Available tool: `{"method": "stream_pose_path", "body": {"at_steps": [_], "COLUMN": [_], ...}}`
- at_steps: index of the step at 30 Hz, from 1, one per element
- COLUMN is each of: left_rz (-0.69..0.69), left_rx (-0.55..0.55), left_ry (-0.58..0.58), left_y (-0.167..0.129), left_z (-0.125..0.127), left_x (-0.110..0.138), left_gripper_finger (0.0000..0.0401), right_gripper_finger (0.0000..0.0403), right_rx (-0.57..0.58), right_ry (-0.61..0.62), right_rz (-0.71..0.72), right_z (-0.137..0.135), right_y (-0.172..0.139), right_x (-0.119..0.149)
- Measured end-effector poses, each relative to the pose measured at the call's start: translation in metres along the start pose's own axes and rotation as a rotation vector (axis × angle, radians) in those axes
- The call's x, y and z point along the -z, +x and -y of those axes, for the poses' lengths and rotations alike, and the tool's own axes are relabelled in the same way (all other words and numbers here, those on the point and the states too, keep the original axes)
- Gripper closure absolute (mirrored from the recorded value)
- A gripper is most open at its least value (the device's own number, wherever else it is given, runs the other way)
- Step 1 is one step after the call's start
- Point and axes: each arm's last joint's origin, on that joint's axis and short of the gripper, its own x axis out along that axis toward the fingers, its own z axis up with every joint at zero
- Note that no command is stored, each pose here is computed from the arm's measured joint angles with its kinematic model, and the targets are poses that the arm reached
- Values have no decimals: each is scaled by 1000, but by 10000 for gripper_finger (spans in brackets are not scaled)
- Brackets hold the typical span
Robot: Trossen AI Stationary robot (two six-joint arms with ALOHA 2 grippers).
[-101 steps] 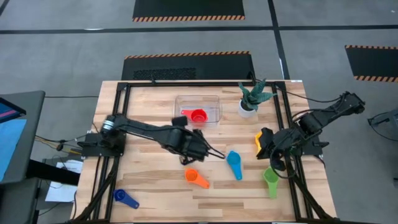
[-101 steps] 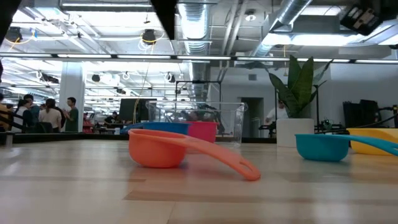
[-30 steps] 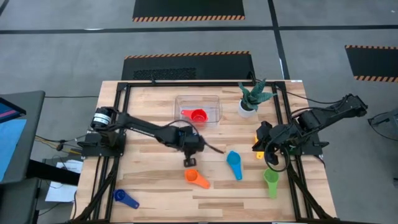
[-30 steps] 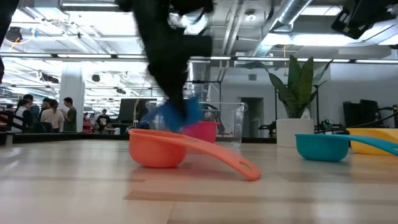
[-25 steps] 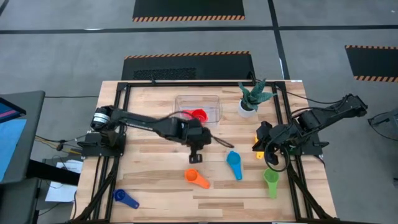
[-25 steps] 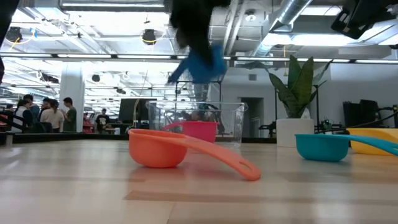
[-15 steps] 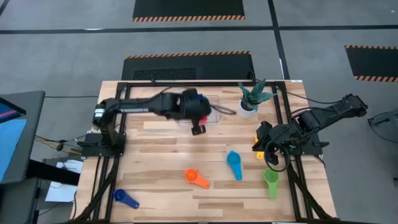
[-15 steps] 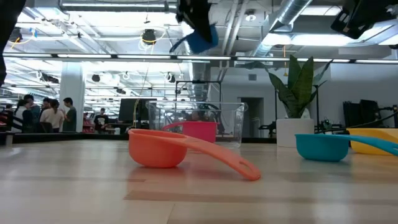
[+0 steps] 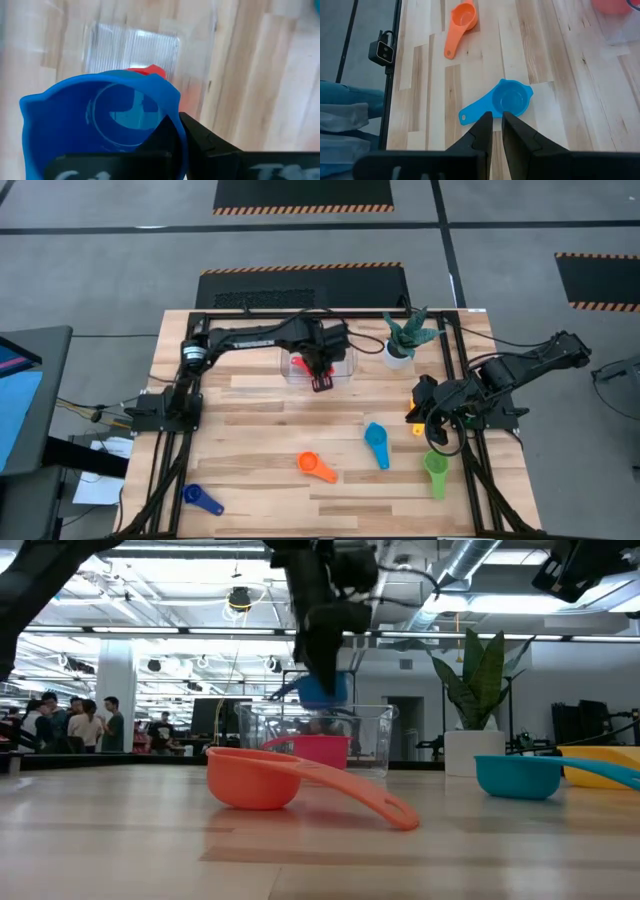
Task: Nest measuring cups in basket
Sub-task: Stack the blue measuring cup on top of the red measuring cup in the transparent bin
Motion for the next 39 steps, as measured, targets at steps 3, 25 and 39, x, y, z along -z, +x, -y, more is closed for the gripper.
{"method": "stream_pose_path", "body": {"at_steps": [3,25,39], "left_rz": [-31,-21,-46], "left_rx": [-39,-36,-33], "left_ry": [-8,-173,-158], "left_y": [14,24,24], "left_z": [5,4,4], "left_x": [-1,-4,-2], "left_gripper_finger": [401,401,356], "right_gripper_finger": [337,337,337], "right_rx": [0,-3,-47], "right_ry": [2,28,-3], "right_rz": [0,-2,-24], "right_z": [0,0,-10], "right_y": [0,0,-1], "right_x": [0,0,6]}}
